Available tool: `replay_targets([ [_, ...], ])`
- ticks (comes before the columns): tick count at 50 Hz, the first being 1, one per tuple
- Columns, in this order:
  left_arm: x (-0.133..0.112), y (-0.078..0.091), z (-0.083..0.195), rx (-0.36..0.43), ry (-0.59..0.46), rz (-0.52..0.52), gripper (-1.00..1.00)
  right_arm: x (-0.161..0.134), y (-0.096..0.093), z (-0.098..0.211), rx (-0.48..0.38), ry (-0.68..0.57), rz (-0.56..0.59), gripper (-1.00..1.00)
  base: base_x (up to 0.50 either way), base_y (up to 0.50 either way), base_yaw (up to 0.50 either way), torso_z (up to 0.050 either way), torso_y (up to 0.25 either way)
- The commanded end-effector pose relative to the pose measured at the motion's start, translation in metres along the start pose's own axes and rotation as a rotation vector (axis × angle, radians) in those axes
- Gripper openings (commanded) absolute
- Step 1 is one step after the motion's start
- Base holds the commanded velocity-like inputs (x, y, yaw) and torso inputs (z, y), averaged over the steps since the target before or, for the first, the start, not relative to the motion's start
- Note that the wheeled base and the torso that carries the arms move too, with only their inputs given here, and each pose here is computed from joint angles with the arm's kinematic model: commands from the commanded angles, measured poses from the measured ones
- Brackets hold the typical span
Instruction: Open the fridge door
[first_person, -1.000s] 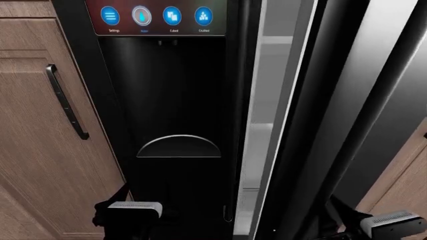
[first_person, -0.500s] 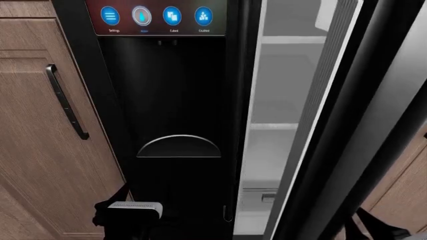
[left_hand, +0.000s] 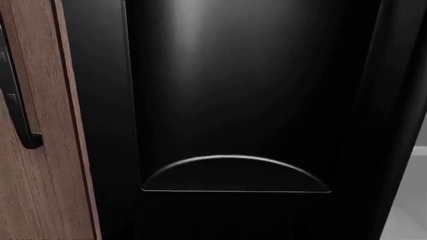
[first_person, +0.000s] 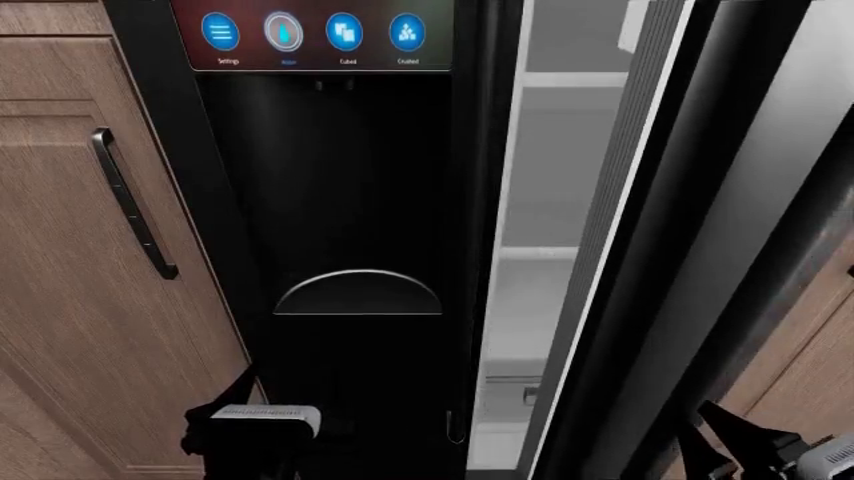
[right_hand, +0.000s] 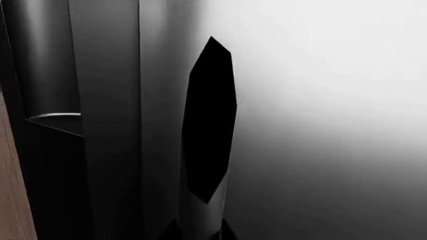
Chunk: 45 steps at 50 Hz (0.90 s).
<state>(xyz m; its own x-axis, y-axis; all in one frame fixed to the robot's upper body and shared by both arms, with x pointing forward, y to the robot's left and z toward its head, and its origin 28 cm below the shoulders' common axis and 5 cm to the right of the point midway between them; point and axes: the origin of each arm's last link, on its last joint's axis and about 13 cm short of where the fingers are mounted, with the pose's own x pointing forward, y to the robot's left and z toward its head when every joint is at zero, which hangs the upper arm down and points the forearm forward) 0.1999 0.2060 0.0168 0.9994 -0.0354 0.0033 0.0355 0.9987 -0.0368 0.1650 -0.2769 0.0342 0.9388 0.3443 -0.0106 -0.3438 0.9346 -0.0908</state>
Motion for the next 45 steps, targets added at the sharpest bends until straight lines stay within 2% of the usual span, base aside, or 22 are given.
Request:
replay_targets([
  [1,-0.001,0.0014,-0.0007,-0.002,0.0,0.006,1.0,0.0185,-0.026,0.0315,0.025,-0.178,-0.094,-1.0,0.0,0.0,0.0,0.0,0.0],
  [12,-0.0013,0.002,-0.0009,-0.004,0.002,0.008,1.0,0.0179,-0.0248,0.0328,0.011,-0.19,-0.076,-1.0,0.0,0.0,0.0,0.002,0.003],
  [13,-0.0014,0.002,-0.0009,-0.004,0.001,0.008,1.0,0.0169,-0.0243,0.0326,0.007,-0.19,-0.07,1.0,0.01,0.0,0.0,0.0,0.01],
  [19,-0.0018,0.0024,-0.0009,-0.004,0.002,0.01,1.0,0.0139,-0.022,0.0313,0.034,-0.114,-0.017,1.0,0.0,0.0,0.0,0.0,0.0],
  [45,-0.0011,0.0032,-0.0018,-0.009,0.001,0.01,1.0,0.0099,-0.0193,0.0349,0.02,-0.093,0.033,1.0,0.0,0.0,0.0,0.0,0.0],
])
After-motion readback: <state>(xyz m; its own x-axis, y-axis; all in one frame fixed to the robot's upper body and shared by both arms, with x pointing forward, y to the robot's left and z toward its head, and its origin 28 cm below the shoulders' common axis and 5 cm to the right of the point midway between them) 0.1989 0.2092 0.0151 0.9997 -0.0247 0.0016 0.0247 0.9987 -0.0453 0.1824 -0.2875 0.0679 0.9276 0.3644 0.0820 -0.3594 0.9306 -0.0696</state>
